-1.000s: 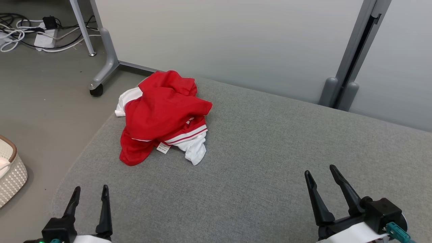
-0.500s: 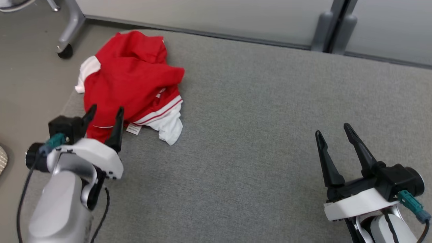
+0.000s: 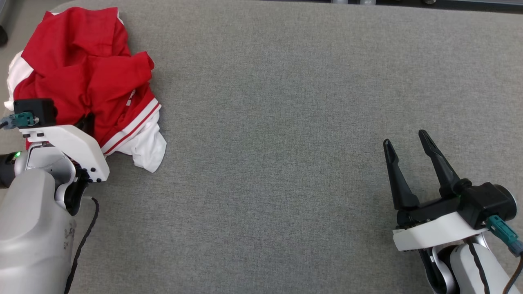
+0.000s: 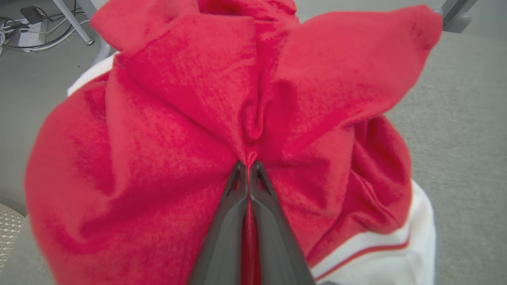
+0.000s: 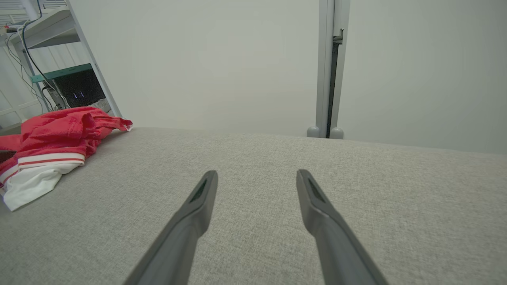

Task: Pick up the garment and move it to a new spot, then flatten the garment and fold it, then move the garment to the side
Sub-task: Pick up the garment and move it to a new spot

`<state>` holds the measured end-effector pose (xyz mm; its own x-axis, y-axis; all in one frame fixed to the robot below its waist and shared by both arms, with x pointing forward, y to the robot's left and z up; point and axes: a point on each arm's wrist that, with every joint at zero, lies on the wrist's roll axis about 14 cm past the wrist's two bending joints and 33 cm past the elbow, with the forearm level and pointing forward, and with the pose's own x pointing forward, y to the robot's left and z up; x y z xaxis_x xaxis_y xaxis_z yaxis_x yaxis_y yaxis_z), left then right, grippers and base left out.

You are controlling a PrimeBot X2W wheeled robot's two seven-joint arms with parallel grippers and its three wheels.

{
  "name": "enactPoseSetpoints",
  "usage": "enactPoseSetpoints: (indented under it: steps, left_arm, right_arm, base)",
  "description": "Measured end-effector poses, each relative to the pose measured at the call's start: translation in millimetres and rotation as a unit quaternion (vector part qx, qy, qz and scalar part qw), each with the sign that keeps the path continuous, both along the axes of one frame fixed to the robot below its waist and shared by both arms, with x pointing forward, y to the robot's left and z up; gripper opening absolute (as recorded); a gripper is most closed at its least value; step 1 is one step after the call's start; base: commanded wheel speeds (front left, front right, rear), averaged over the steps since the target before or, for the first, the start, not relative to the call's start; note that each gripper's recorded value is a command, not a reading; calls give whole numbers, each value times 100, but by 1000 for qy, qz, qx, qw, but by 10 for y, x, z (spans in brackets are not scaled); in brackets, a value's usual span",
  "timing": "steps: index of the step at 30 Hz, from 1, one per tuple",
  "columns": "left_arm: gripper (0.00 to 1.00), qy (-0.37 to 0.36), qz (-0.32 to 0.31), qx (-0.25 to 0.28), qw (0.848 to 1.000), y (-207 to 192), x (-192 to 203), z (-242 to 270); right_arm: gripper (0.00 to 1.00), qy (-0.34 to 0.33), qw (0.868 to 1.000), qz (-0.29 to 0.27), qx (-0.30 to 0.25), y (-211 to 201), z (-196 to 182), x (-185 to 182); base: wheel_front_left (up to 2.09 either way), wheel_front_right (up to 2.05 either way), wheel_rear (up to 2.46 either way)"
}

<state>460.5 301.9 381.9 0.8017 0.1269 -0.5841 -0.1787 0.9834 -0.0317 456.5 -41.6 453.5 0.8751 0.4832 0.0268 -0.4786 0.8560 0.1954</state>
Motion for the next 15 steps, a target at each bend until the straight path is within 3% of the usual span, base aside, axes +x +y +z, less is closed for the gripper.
enactPoseSetpoints:
  steps: [4,7,15]
  left_arm:
    - [0,-31,8,1,999,75,7,148]
    - [0,-97,15,-9,995,78,87,438]
    - [0,-260,-58,-57,962,-536,210,1461]
  right_arm:
    - [100,-10,1000,-6,4,-11,99,-10]
    - [100,-19,1000,-11,9,-12,200,-30]
    - [100,-31,999,-25,21,-43,392,-200]
  base:
    - [0,0,0]
    - [0,0,0]
    - [0,0,0]
